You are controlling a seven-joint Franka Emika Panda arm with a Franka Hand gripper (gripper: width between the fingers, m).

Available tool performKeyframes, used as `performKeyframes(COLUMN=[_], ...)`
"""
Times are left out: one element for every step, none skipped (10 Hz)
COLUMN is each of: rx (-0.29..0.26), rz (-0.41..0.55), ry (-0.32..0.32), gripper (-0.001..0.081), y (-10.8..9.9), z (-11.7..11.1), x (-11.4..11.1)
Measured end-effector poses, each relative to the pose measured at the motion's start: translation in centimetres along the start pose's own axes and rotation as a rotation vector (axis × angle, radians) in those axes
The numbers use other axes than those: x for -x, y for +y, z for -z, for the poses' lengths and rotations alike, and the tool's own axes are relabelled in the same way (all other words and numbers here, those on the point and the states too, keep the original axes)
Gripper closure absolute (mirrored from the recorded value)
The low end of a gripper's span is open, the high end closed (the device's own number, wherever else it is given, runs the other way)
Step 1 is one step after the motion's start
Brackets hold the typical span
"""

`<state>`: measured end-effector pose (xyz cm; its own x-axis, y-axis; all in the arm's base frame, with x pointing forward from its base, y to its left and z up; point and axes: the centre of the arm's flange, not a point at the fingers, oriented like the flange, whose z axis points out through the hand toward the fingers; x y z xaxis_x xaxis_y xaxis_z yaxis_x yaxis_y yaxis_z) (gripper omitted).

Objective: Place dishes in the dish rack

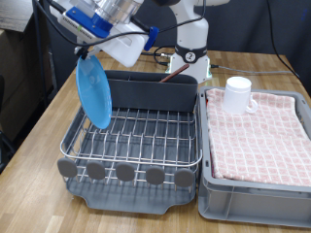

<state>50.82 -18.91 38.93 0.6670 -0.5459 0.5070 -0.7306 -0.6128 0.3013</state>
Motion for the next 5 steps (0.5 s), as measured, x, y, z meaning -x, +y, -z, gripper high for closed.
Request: performKeyframes(rx=[-0.009, -0.018, -0.026, -0.034, -0.041], rz=[0.009, 0.007, 0.008, 0.009, 0.006], ry=[0.006, 0.003, 0.003, 0.007, 0.012], gripper=[0.0787, 0.0787, 0.0787, 0.0787, 0.0787], y=[0.0, 0.0, 0.0, -0.1, -0.1], z=[-0.8, -1.6, -2.3, -2.9, -3.4], x=[0.5, 1.0, 1.6, 2.1, 2.6])
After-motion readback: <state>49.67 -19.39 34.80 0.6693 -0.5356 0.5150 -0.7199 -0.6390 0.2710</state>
